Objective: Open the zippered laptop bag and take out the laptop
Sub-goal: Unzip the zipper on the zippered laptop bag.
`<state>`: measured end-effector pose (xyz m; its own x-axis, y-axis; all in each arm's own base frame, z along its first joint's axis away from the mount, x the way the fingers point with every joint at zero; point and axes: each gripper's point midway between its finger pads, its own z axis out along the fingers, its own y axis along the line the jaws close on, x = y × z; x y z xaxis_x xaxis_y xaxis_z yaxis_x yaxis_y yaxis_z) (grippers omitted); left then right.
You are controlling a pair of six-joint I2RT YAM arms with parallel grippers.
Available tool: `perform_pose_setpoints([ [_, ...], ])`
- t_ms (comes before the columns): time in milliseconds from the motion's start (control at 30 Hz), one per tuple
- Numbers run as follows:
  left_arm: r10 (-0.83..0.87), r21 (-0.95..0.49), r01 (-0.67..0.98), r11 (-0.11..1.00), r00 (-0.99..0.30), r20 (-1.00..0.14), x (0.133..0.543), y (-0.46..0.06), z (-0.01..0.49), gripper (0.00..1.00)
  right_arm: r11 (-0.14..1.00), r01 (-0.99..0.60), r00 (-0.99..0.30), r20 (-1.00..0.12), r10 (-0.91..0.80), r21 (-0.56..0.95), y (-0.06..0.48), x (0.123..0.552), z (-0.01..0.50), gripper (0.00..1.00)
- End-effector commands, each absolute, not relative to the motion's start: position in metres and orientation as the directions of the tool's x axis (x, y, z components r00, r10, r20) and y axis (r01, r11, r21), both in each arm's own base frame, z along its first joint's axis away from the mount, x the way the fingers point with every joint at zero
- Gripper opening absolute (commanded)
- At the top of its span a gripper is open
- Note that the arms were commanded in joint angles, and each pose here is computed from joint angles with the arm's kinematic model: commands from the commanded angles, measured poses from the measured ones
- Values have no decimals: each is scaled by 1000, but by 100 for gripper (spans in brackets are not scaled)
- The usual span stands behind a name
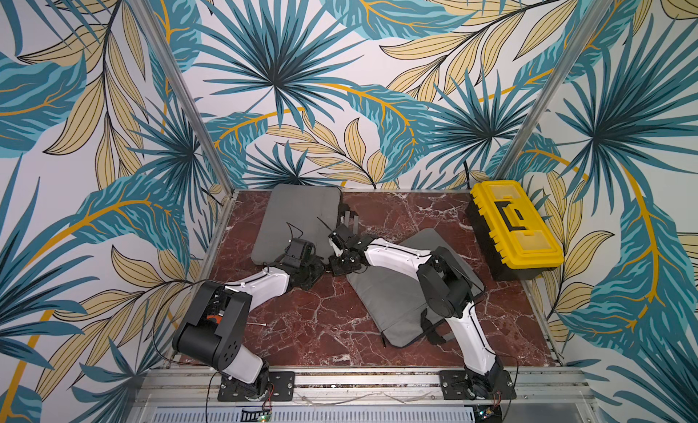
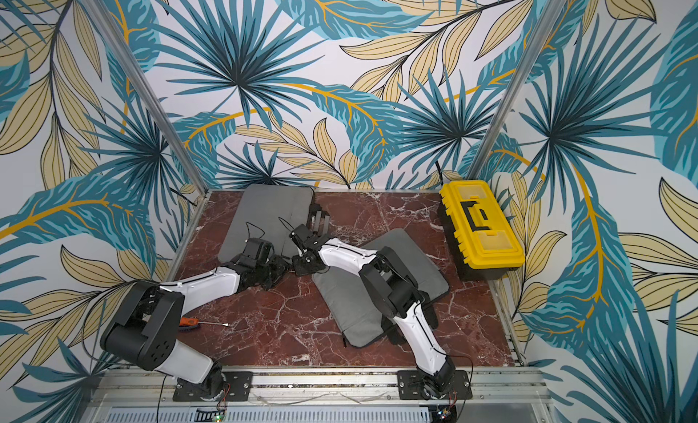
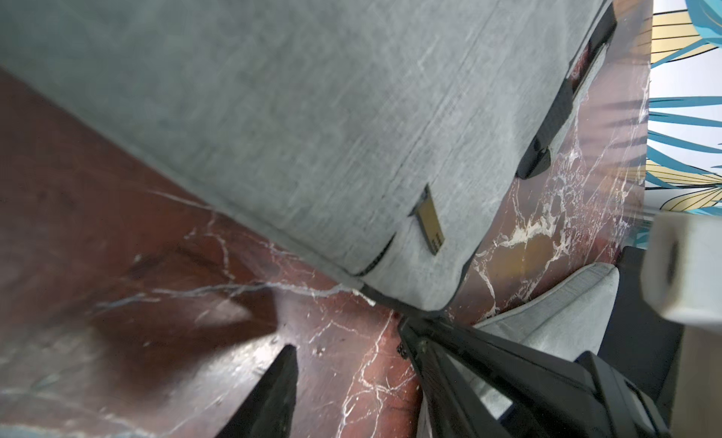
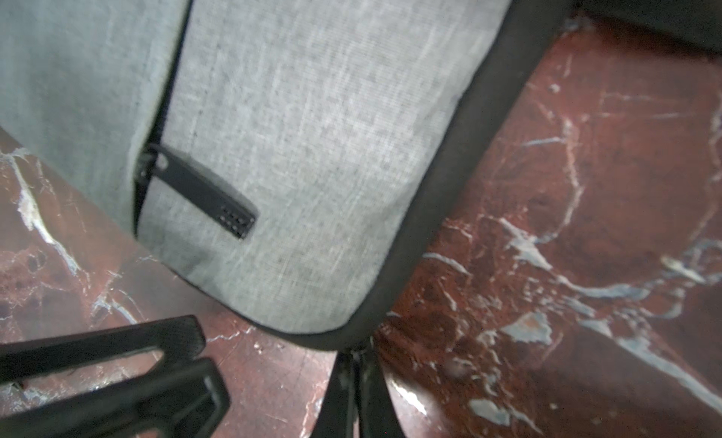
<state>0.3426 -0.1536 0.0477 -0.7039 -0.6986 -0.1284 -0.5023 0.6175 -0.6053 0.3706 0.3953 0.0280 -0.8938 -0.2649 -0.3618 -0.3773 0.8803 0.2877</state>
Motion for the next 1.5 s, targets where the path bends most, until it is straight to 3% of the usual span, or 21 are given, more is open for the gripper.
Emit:
perform_pose_setpoints([
  [0,-703,-650,-461,604,-693,-162,361,-161,64,53,880,-365,-910,-317,-269,302,391,358,22,0],
  [367,-745,-649,-478,593,-632,-215,372,-150,60,50,877,-361,-912,-318,-260,317,394,358,23,0],
  [767,-742,-628,-503,593,-644,-186,372,-153,44,39,874,-355,-916,-310,-254,333,396,356,23,0],
  [1100,-739,-613,-511,602,-647,-187,375,-153,36,38,869,-356,-918,-302,-256,345,395,351,25,0],
  [1467,-742,-612,-516,599,-646,-181,370,-151,35,2,886,-342,-921,-296,-252,312,387,352,22,0],
])
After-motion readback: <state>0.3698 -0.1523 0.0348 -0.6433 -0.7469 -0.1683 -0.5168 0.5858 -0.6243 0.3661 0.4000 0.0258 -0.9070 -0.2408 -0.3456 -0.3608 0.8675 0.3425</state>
